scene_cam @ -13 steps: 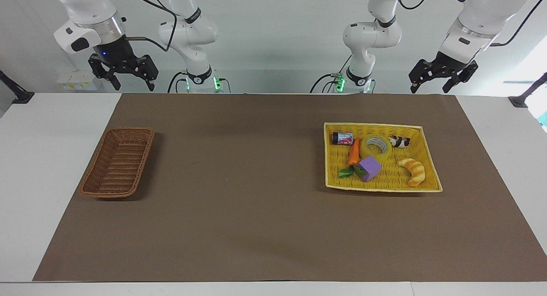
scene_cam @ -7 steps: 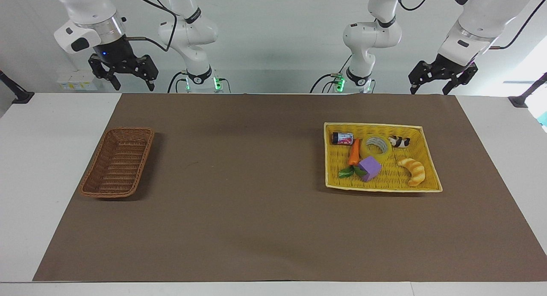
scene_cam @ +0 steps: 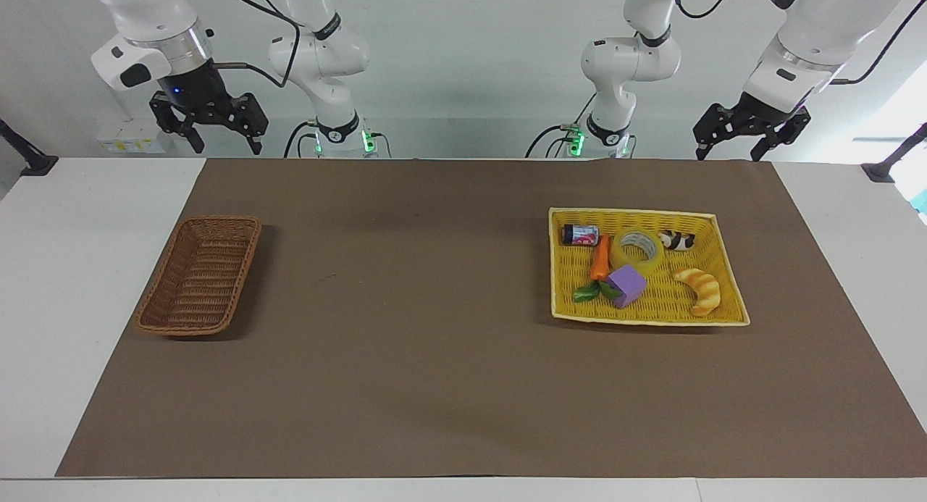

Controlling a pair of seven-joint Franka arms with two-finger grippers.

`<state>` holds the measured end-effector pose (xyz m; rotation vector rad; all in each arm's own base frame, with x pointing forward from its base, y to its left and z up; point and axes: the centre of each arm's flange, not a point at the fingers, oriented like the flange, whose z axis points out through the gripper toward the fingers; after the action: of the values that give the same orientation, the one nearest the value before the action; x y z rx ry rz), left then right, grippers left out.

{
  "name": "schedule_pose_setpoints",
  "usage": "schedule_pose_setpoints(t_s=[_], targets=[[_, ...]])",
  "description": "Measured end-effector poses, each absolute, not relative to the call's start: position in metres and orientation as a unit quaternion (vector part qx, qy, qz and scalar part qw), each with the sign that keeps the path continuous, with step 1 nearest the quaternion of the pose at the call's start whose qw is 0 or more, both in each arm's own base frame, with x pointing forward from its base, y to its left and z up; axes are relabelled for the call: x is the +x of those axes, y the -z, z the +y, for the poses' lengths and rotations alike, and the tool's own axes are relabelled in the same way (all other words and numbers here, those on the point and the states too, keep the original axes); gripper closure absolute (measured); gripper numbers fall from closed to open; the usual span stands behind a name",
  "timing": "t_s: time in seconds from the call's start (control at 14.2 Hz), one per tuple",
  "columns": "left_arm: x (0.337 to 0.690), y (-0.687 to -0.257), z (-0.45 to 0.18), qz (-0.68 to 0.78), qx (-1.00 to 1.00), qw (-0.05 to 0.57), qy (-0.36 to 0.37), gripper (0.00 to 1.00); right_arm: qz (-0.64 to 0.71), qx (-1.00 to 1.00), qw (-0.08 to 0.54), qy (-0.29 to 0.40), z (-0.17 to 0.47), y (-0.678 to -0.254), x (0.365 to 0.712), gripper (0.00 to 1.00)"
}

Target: Move tape to another basket

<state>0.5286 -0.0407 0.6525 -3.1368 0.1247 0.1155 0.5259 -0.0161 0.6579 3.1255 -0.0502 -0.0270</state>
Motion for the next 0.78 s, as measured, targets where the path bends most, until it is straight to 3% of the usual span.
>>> schedule_pose_setpoints(t_s=[0.78], targets=[[0.526, -0.628, -0.037, 0.036, -0.999, 0.000, -0.015, 0.00, -0.016, 1.000, 0.008, 0.010, -0.016, -0.657, 0.526, 0.00]])
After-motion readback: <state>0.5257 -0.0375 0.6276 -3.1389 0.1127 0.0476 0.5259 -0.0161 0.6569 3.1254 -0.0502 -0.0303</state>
